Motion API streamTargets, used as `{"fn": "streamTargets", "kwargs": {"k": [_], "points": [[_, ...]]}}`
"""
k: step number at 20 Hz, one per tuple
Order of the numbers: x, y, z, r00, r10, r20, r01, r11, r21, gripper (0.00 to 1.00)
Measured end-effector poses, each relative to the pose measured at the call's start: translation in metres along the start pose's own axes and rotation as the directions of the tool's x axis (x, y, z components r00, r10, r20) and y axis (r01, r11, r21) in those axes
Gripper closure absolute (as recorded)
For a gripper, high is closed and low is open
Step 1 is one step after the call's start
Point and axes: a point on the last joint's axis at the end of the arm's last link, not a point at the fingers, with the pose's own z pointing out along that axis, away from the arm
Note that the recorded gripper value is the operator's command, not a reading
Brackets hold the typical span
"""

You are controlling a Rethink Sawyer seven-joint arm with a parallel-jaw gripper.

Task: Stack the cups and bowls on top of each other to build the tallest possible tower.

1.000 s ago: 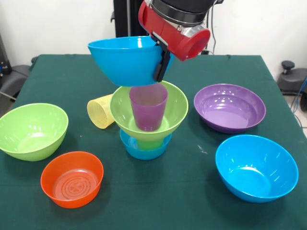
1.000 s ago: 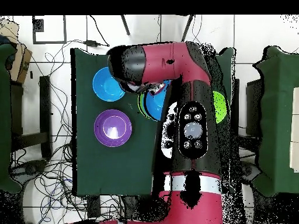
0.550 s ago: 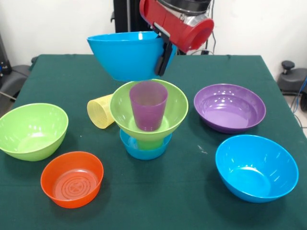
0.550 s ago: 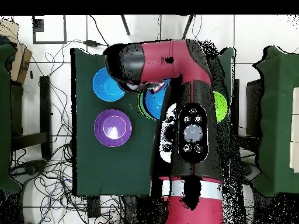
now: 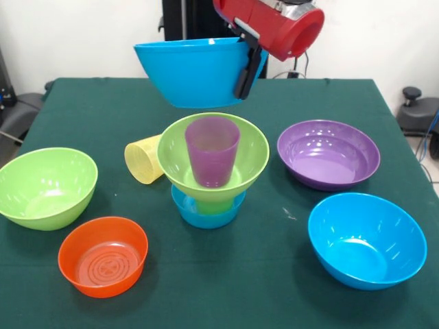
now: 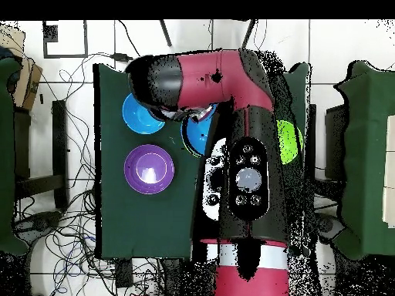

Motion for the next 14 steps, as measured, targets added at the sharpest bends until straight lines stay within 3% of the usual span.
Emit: {"fn": "streamTargets", "kwargs": {"k": [14], "points": [[0.0091, 0.0067, 0.0011, 0.9999, -0.015, -0.002, 0.015, 0.9999, 0.001, 1.00]]}}
